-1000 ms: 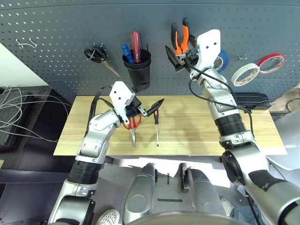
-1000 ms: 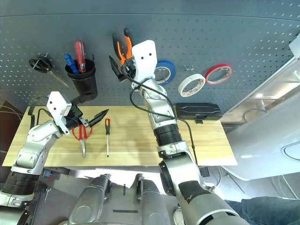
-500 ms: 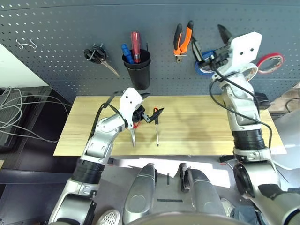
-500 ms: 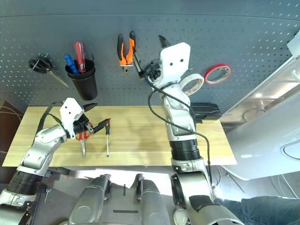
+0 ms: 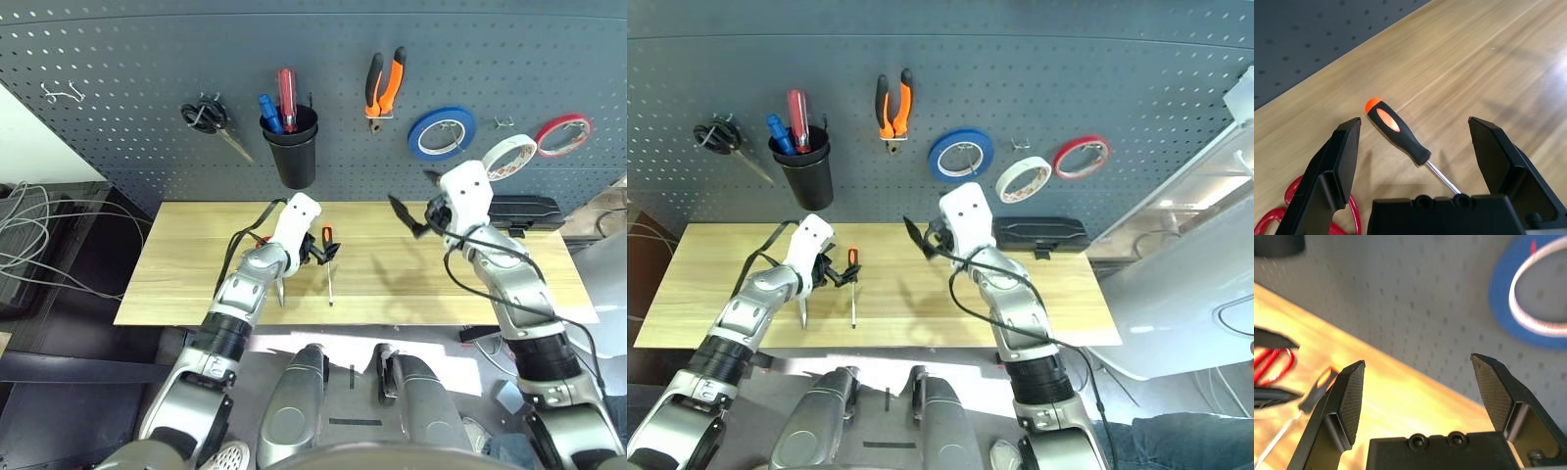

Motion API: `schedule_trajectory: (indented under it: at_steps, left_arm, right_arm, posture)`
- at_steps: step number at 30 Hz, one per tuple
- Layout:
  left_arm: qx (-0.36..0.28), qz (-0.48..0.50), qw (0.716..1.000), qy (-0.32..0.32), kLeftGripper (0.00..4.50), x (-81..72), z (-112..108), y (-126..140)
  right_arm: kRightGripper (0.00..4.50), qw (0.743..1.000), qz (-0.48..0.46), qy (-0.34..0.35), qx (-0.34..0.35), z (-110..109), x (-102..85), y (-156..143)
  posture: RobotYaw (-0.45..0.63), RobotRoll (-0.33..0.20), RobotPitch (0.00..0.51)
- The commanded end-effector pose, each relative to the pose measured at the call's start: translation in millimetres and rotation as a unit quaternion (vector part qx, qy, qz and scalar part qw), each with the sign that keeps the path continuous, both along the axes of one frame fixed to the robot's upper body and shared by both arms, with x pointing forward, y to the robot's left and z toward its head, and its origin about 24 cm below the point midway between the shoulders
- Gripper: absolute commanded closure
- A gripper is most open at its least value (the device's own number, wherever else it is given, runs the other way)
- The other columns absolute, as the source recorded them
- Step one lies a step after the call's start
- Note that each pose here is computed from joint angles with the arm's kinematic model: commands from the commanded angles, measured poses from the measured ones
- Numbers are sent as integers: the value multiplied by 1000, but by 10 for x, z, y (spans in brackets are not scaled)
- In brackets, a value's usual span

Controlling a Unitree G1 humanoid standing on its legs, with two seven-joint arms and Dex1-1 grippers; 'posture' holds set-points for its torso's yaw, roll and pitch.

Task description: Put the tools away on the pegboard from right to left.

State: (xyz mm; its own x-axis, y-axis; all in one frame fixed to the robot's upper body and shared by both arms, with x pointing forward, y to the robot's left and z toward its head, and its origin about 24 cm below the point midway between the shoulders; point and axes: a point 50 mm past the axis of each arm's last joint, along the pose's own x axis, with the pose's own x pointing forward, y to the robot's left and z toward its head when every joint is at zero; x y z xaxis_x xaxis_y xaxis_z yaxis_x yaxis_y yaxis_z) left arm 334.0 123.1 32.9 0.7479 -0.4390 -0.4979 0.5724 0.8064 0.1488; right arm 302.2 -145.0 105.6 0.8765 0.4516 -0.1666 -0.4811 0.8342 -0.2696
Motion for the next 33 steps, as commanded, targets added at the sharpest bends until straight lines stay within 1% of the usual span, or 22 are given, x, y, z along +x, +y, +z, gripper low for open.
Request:
schedule_trajectory:
  at_steps: [1, 6, 9, 12, 15, 20, 23, 25, 27, 29, 31, 33]
  left_arm:
    - [26, 18, 999, 35, 0, 3, -197, -39]
    - [51, 52, 995, 65, 0, 36, -357, -98]
    - [76, 67, 992, 72, 0, 35, -444, -86]
    - [83, 72, 991, 78, 0, 16, -510, -98]
    - [80, 65, 991, 86, 630, -19, -566, -157]
    - [84, 59, 990, 93, 2306, -60, -623, -189]
    - [77, 57, 992, 80, 3370, -50, -606, -196]
    - [71, 54, 994, 66, 3948, -33, -577, -202]
    - [33, 43, 998, 22, 3950, 9, -460, -228]
    - [-20, 26, 999, -32, 3951, 16, -272, -245]
    - [-75, 20, 994, -74, 3951, -34, -71, -241]
    - [-130, 16, 984, -118, 3951, -119, 156, -212]
  right_arm:
    - [49, 998, -24, 53, -11, -179, -10, -43]
    - [49, 997, -26, 75, -12, -212, -31, -8]
    - [49, 996, -26, 81, -6, -191, -34, 39]
    - [49, 996, -11, 93, -4, -192, -60, 101]
    - [0, 995, -14, 99, -8, -185, -63, 91]
    - [0, 995, -20, 97, -10, -146, -37, 42]
    - [0, 995, -18, 95, -12, -127, -20, 26]
    - [0, 995, -12, 94, -14, -119, -14, 28]
    - [0, 995, 12, 95, -13, -102, -22, 36]
    - [0, 993, 44, 114, -4, -102, -58, 42]
    - [0, 987, 84, 137, -3, -123, -109, 44]
    - [0, 979, 128, 161, -6, -151, -166, 43]
  posture:
    - [78, 0, 224]
    - [37, 0, 235]
    - [21, 0, 238]
    - [1, 0, 240]
    - [-15, 0, 243]
    - [-19, 0, 241]
    - [-16, 0, 240]
    - [-11, 0, 236]
    - [-4, 0, 231]
    - [4, 0, 227]
    - [11, 0, 224]
    - [20, 0, 223]
